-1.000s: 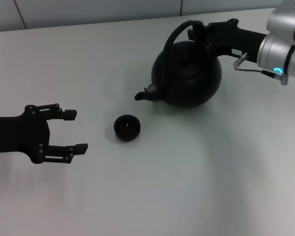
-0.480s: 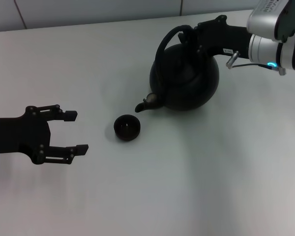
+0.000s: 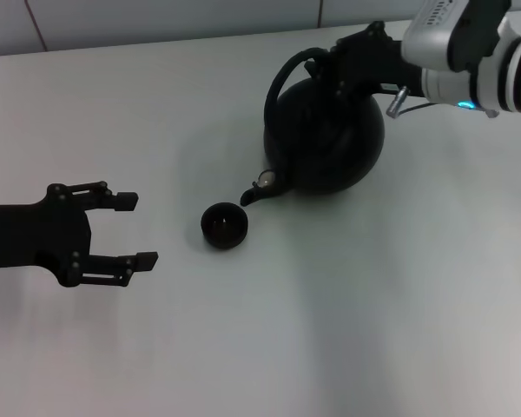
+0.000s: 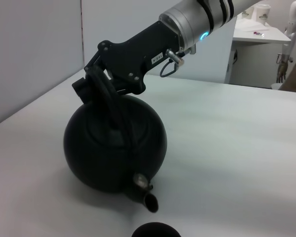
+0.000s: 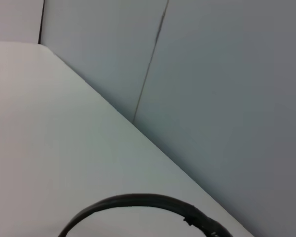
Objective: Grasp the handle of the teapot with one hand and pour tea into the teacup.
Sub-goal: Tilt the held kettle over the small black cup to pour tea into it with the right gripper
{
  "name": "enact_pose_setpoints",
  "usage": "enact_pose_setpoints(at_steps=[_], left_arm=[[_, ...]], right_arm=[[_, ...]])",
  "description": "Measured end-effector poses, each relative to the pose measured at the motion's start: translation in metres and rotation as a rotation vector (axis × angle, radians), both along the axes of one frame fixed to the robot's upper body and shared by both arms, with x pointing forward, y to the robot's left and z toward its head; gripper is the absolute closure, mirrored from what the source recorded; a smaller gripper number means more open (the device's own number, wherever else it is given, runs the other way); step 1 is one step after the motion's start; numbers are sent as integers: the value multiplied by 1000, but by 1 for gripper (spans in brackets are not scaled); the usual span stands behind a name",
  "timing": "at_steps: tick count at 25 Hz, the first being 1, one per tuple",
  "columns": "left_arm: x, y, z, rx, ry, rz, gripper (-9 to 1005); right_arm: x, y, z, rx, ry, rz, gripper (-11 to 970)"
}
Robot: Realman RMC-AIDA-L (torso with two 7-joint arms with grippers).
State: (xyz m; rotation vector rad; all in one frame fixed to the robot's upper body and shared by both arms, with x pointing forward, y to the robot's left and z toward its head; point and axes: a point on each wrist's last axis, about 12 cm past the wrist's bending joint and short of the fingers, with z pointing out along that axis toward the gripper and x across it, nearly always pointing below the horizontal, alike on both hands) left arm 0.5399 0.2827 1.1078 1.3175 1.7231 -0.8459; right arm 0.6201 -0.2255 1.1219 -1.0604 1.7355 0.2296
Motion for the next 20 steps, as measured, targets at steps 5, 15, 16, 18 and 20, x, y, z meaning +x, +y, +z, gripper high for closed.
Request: enact_pose_setpoints(at_steps=[5,15,16,18,20], left_arm=[[0,-1,0,-2,0,0,136],[0,-2,0,-7,2,4,136],[0,-2,-1,-8,2,4,136],[0,-2,-1,-8,3,4,136],[0,-2,-1,-8,3,5,136]], right_arm=[[2,6,8,-13,-31,22,858],[5,15,18,-50,-74,59,859],[6,16,18,-56,-79,62,859],[6,19,19,-66,-89,68,859],[6,21,20,-75,-96,72,859]])
